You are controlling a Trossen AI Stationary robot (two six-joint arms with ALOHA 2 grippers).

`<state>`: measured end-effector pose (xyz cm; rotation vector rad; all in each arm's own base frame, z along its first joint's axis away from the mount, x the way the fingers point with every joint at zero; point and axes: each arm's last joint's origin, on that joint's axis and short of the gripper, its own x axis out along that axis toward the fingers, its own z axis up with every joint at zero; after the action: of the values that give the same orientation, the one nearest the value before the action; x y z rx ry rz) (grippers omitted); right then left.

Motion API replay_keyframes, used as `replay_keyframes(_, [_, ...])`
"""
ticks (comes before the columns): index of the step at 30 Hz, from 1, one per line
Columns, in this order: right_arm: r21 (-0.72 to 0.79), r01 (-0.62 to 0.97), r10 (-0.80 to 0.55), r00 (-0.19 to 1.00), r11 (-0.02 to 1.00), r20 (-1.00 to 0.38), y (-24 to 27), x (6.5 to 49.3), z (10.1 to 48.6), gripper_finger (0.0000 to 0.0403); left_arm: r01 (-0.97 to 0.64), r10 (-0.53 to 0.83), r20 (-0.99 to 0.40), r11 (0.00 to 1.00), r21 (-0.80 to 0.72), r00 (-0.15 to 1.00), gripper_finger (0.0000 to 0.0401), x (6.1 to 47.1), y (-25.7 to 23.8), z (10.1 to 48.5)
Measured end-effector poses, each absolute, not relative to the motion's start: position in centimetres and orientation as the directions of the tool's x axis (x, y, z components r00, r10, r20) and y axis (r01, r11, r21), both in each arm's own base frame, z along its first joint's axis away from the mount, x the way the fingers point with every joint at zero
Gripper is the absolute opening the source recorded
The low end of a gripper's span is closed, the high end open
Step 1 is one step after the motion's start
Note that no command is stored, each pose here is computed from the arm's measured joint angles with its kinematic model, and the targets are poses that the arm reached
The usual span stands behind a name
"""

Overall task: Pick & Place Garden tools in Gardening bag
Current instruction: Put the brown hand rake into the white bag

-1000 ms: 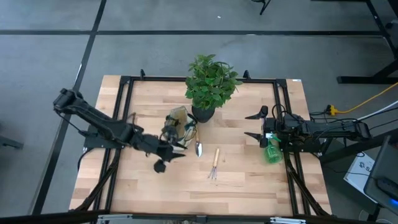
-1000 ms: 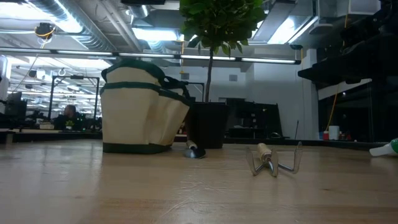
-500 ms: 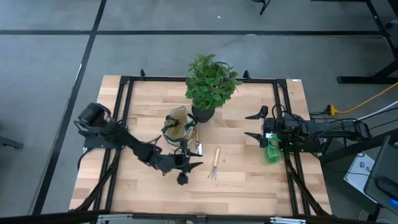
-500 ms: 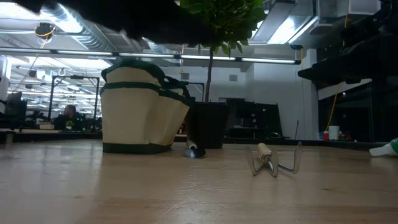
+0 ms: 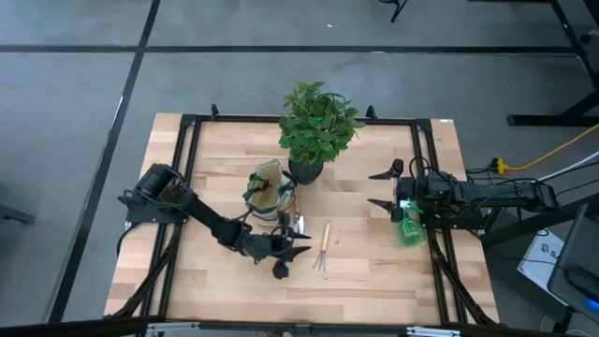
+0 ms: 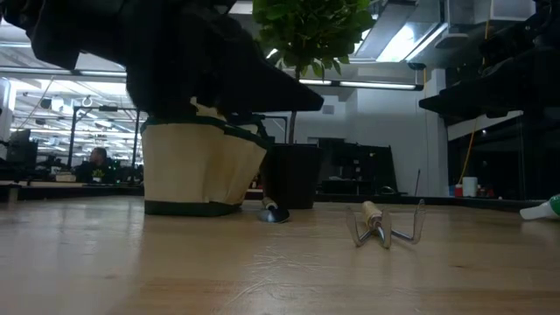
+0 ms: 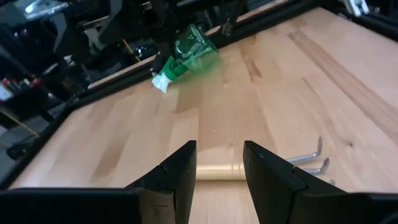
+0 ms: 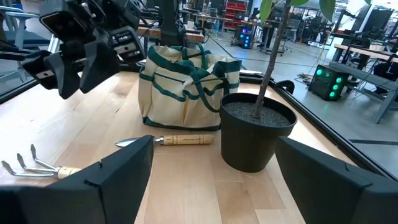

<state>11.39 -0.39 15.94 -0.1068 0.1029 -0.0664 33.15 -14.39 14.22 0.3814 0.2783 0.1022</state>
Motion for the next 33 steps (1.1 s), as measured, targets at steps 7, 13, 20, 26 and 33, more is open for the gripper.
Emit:
replay_keyframes(7, [-0.110, 0.061, -0.072, 0.993, 0.992, -0.099, -0.4, 11.4, 15.9, 0.0341, 0.024, 0.079, -0.259, 0.927, 0.375, 0.963, 0.0127, 33.1, -14.7, 14.2])
replay_keyframes(13, [-0.110, 0.060, -0.071, 0.993, 0.992, -0.099, -0.4, 11.4, 15.9, 0.0341, 0.065, 0.029, -0.266, 0.938, 0.340, 0.964, 0.0127, 33.2, -14.8, 14.2])
replay_keyframes(20, [-0.110, 0.060, -0.071, 0.993, 0.992, -0.099, -0.4, 11.4, 15.9, 0.0341, 0.126, -0.020, -0.291, 0.928, 0.350, 0.957, 0.0127, 34.4, -16.9, 12.7])
replay_keyframes(26, [-0.110, 0.060, -0.071, 0.993, 0.992, -0.099, -0.4, 11.4, 15.9, 0.0341, 0.152, -0.041, -0.304, 0.924, 0.350, 0.952, 0.0127, 35.4, -18.8, 11.3])
replay_keyframes(33, [-0.110, 0.061, -0.072, 0.993, 0.992, -0.099, -0.4, 11.4, 15.9, 0.0341, 0.152, -0.051, -0.313, 0.939, 0.309, 0.948, 0.0127, 35.6, -19.5, 10.8])
